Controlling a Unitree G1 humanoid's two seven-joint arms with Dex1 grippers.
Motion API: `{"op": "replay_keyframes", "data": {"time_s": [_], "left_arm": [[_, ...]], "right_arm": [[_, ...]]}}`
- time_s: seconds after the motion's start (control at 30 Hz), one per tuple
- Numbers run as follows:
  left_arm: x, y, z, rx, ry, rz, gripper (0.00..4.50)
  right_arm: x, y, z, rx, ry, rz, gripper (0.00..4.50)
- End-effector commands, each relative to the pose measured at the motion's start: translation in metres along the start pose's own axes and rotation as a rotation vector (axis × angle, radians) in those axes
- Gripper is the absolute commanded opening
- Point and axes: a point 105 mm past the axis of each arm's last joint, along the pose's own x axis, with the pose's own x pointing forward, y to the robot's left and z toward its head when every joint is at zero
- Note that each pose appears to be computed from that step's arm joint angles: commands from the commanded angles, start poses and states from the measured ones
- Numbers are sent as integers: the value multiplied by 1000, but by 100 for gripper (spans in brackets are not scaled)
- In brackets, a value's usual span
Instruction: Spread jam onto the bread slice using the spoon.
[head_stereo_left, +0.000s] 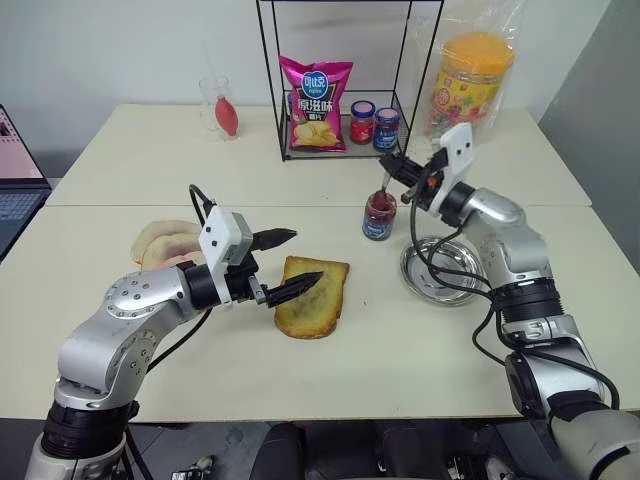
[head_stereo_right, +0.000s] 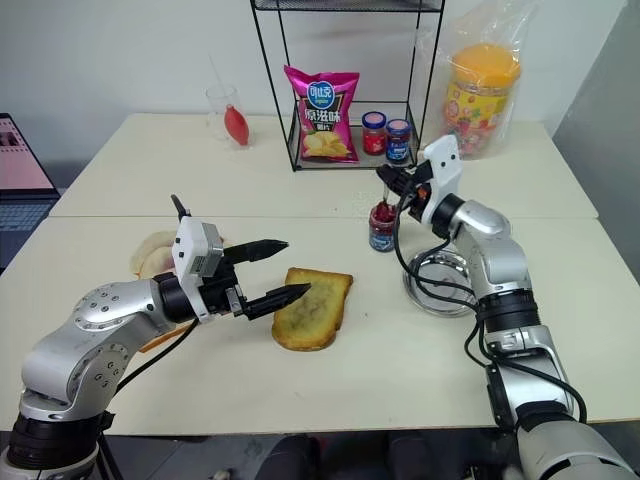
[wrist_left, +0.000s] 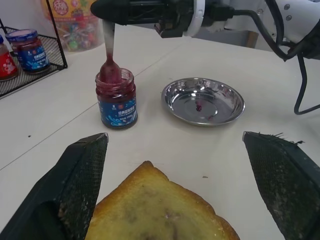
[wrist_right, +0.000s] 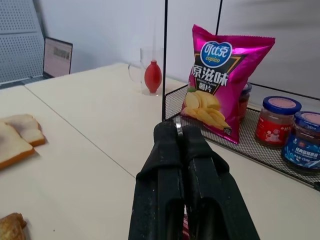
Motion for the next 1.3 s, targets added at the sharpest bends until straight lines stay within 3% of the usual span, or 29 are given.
{"op": "replay_keyframes", "data": {"time_s": [0.03, 0.63, 1.3], "left_arm": [[-2, -3, 9, 50, -9, -2, 450], [0, -9, 0, 51, 2, -25, 450], [3, -9, -1, 55, -7, -19, 450]], "right_arm": [[2, 2, 7, -46, -34, 5, 5], [1, 0, -29, 107, 54, -80, 5], [2, -19, 0, 528, -59, -179, 5]]}}
